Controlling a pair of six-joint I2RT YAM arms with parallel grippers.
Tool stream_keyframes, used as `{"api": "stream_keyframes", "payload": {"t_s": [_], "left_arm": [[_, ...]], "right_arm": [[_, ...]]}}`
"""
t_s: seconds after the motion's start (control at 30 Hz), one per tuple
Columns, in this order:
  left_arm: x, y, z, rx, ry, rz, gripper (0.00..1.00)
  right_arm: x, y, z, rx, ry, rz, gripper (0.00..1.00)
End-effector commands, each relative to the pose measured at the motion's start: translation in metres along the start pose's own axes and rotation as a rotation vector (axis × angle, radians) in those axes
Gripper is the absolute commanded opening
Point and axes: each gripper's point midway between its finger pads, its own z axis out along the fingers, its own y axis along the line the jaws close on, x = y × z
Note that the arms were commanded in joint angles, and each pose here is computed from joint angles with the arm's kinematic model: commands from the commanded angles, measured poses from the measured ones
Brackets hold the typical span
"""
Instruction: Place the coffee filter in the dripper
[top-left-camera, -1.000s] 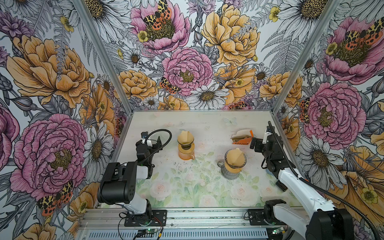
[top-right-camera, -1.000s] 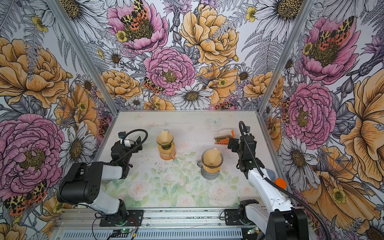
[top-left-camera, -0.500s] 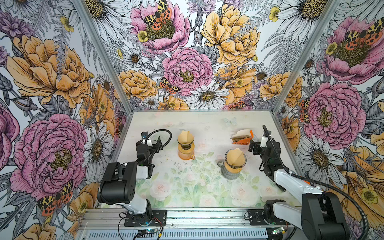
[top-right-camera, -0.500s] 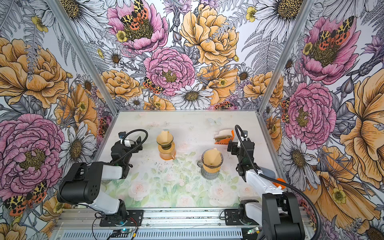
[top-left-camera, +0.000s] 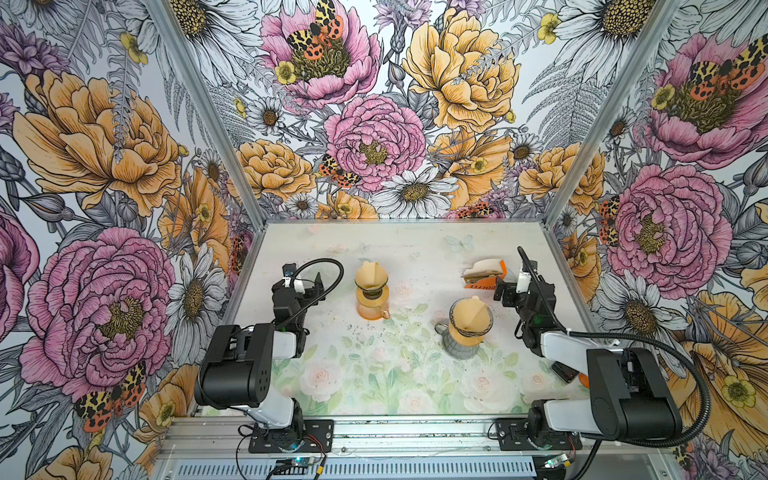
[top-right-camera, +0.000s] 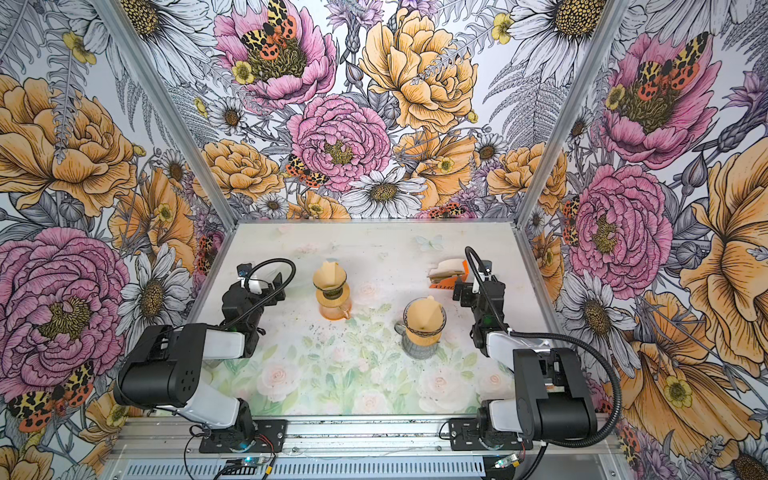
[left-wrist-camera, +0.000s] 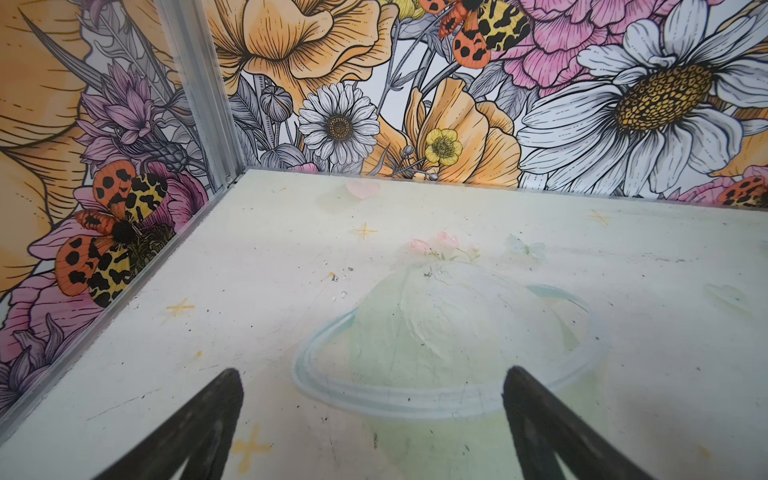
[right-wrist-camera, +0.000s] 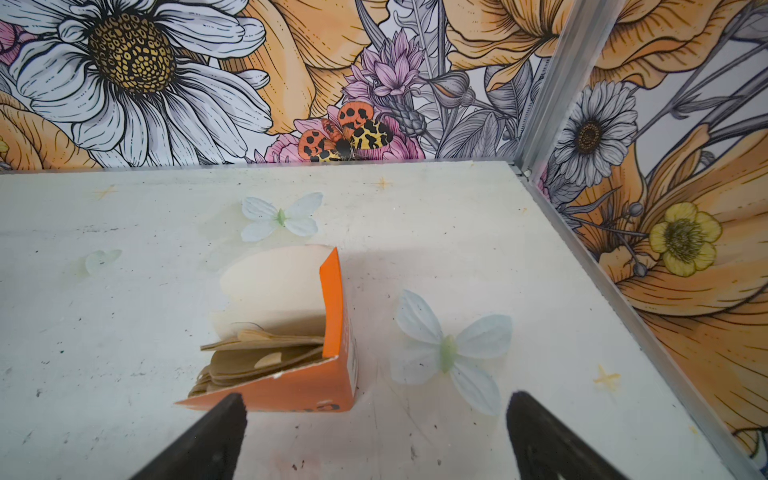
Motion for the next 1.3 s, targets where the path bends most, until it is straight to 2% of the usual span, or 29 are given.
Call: {"api": "stream_keyframes", "payload": {"t_s": [0.0,0.27,0.57,0.7,0.87,1.27], "left_arm": [[-0.004,-0.003,0.002,0.013,-0.006,-0.007,0.99],[-0.004,-0.003,0.002,0.013,-0.007,-0.007,0.99],[-0.004,-0.003,0.002,0.013,-0.007,-0.007,0.99],[-0.004,-0.003,0.002,0.014,-0.007,-0.007,0.99],[-0.004,-0.002,0.002,0.012,-0.006,-0.007,0.99],[-0.004,-0.002,0.002,0.012,-0.007,-0.007,0.99]], "right_arm": [[-0.016,0.003,0.001,-0.026,-0.065,-0.02,0.99],[-0.012,0.005,0.008,-0.051,-0.072,-0.035,1.0],[-0.006,0.008,0.017,-0.159,-0.07,-0.006,1.0],[-0.005,0.008,0.017,-0.156,-0.065,-0.005,1.0],[0.001,-0.005,0.017,-0.065,-0.087,0.019,0.99],[0.003,-0.006,0.018,-0.056,-0.082,0.015,1.0]]}}
